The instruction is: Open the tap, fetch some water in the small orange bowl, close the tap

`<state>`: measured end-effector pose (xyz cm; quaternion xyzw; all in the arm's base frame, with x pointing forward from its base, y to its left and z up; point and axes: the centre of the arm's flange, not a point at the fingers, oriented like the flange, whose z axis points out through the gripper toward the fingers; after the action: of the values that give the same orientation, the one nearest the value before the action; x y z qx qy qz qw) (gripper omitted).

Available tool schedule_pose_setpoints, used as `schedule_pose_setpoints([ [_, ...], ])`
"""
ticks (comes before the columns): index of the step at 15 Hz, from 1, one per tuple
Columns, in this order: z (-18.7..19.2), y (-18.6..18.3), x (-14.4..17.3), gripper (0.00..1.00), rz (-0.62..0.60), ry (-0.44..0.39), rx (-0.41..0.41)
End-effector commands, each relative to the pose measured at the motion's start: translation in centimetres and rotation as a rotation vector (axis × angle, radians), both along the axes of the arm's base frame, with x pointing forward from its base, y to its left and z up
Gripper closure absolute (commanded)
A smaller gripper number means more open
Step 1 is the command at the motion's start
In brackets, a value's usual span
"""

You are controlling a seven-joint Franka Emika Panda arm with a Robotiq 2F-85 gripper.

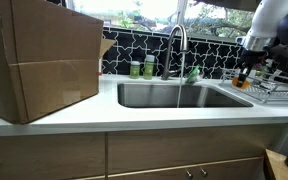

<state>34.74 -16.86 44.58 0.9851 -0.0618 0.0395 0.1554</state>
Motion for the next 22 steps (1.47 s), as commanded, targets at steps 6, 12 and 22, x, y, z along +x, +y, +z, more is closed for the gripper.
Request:
schedule_pose_setpoints([
  [6, 5.2, 1.3, 4.7, 0.96, 0.188, -0.168, -0.053],
  [12, 4.2, 1.0, 7.1, 0.99, 0.207, -0.159, -0.012],
  [22, 1.7, 1.5, 14.3, 0.99, 0.341, -0.102, 0.121],
])
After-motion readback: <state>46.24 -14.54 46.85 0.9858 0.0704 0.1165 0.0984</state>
